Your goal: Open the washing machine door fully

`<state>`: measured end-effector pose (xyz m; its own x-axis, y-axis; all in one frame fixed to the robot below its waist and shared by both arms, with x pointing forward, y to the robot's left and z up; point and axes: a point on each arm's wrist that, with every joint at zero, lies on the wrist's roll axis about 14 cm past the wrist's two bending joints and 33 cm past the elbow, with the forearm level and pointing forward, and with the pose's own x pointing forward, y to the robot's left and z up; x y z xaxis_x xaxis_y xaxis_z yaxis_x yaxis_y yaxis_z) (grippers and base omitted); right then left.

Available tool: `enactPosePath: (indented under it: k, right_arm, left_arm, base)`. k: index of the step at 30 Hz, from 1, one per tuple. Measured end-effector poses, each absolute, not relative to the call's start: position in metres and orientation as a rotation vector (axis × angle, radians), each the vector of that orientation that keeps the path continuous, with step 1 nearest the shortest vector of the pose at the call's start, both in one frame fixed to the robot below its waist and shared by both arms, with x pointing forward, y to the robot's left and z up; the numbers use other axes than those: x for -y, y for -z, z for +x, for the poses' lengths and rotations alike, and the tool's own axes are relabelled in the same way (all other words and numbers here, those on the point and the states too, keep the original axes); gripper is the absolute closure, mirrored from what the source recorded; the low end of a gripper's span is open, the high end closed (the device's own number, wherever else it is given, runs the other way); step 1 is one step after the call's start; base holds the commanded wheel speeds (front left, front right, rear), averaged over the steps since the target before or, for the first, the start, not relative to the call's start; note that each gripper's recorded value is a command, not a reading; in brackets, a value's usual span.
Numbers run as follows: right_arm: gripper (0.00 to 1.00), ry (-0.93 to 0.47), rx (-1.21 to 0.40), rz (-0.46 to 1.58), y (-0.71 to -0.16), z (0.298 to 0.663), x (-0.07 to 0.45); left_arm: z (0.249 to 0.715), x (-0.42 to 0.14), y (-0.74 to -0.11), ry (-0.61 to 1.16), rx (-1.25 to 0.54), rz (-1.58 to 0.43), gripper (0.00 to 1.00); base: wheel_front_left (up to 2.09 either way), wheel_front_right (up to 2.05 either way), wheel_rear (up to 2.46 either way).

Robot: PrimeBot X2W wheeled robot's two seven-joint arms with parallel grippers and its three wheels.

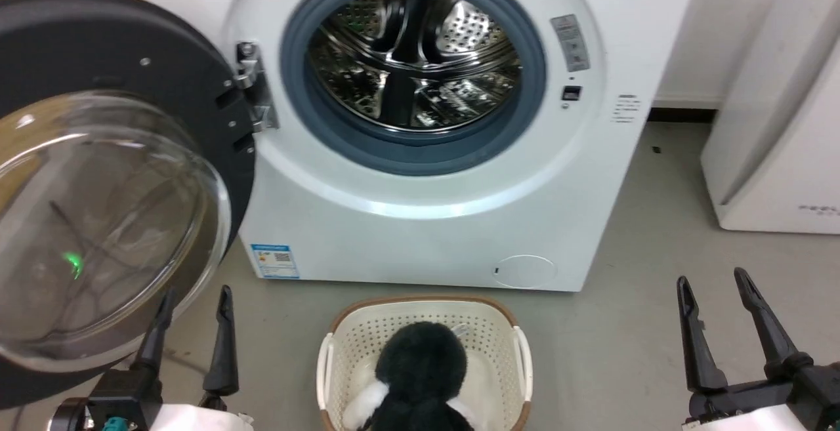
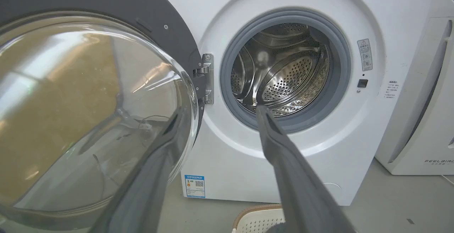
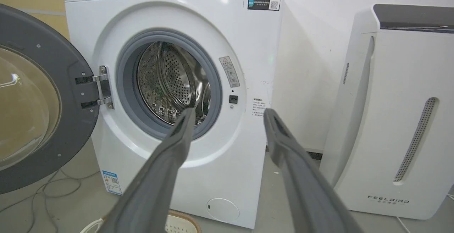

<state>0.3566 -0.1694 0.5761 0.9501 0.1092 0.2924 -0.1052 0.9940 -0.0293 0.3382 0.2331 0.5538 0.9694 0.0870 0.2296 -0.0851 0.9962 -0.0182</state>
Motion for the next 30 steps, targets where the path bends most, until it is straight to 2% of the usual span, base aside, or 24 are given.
enactPosePath:
  k: [7,8,30]
  right_arm:
    - [0.00,-0.071,0.278,-0.016,-0.569,0.348,0.182]
    - [1.00,-0.068,0.276,-0.017,-0.569,0.348,0.183]
    - [1.00,-0.072,0.230,-0.019,-0.560,0.350,0.181]
  left_arm:
    - [0.345,-0.216,-0.544,-0.038,0.205,-0.041,0.00]
    - [0.346,-0.214,-0.543,-0.034,0.201,-0.042,1.00]
    - [0.349,-0.208,-0.538,-0.025,0.165,-0.039,1.00]
  base:
    - [0.00,0.00,0.00]
    - [0.00,0.00,0.00]
    - [0.00,0.00,0.00]
